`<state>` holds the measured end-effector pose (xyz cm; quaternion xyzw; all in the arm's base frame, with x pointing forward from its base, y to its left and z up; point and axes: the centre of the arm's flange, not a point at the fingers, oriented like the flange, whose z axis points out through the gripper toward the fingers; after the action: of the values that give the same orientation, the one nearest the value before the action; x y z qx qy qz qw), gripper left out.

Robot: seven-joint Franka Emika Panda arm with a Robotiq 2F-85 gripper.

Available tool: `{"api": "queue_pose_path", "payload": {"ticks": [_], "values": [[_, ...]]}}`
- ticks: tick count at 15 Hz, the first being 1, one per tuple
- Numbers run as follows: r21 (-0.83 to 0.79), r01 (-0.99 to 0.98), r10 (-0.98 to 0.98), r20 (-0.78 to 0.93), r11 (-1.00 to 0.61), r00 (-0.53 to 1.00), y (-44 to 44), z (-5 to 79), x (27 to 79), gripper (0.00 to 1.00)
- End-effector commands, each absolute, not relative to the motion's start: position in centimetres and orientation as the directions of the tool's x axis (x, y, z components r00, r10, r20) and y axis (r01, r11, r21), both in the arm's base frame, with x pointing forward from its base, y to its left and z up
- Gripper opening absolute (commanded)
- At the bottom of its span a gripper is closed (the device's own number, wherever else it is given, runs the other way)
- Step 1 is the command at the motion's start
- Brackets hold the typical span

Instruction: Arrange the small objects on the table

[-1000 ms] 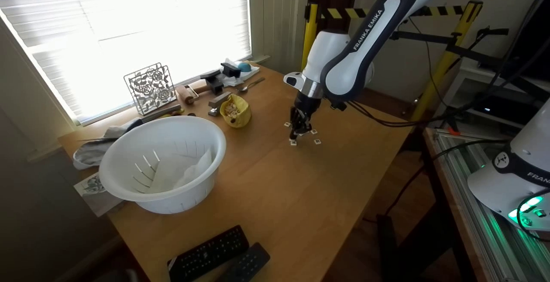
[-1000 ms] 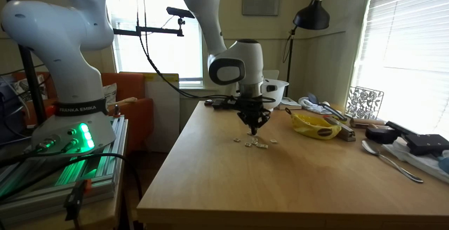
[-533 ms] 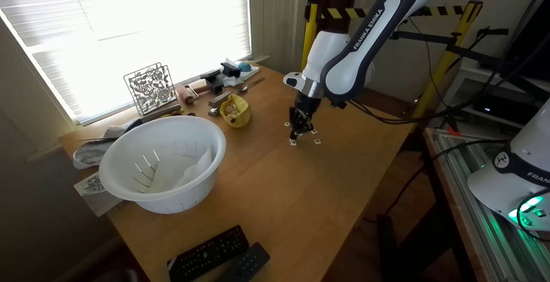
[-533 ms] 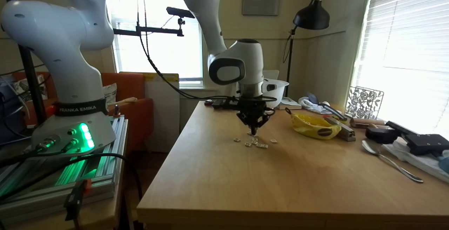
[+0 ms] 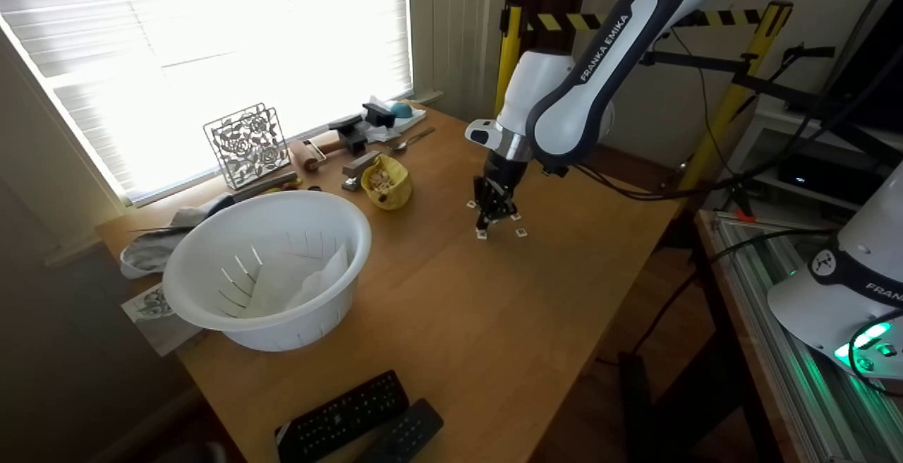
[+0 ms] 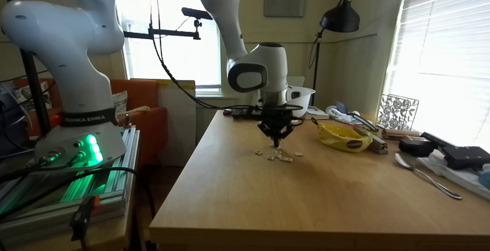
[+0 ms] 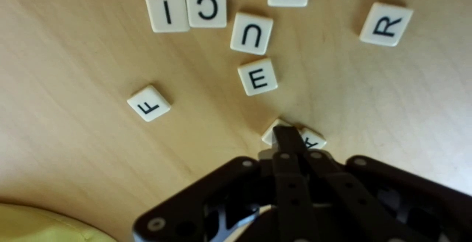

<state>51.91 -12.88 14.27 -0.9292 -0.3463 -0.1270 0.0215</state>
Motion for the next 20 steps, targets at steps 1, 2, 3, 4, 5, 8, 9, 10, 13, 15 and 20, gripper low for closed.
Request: {"api": "queue_pose_path", "payload": {"ticks": [1,2,3,4,5,8,9,10,13,15,20], "values": [[0.007,0.690,0.673,0.227,-0.723,0.703,-13.0,13.0,50.7,0.00],[0.007,0.696,0.680,0.225,-0.718,0.698,-13.0,13.0,50.7,0.00],[0.007,0.702,0.686,0.223,-0.712,0.693,-12.9,13.0,50.7,0.00],[0.007,0.706,0.689,0.221,-0.708,0.690,-12.9,13.0,50.7,0.00],[0.007,0.709,0.692,0.220,-0.706,0.687,-12.9,13.0,50.7,0.00],[0.019,0.681,0.664,0.247,-0.732,0.706,-13.1,14.9,50.9,0.00],[0.027,0.659,0.638,0.285,-0.752,0.716,-13.1,18.0,50.9,0.00],[0.036,0.625,0.599,0.338,-0.779,0.726,-13.1,22.0,50.4,0.00],[0.100,0.534,0.507,0.499,-0.839,0.703,-13.1,27.1,50.5,0.00],[0.146,0.441,0.441,0.562,-0.886,0.700,-13.5,31.6,50.8,0.00],[0.108,0.313,0.329,0.432,-0.943,0.840,-17.2,37.3,50.6,0.00]]}}
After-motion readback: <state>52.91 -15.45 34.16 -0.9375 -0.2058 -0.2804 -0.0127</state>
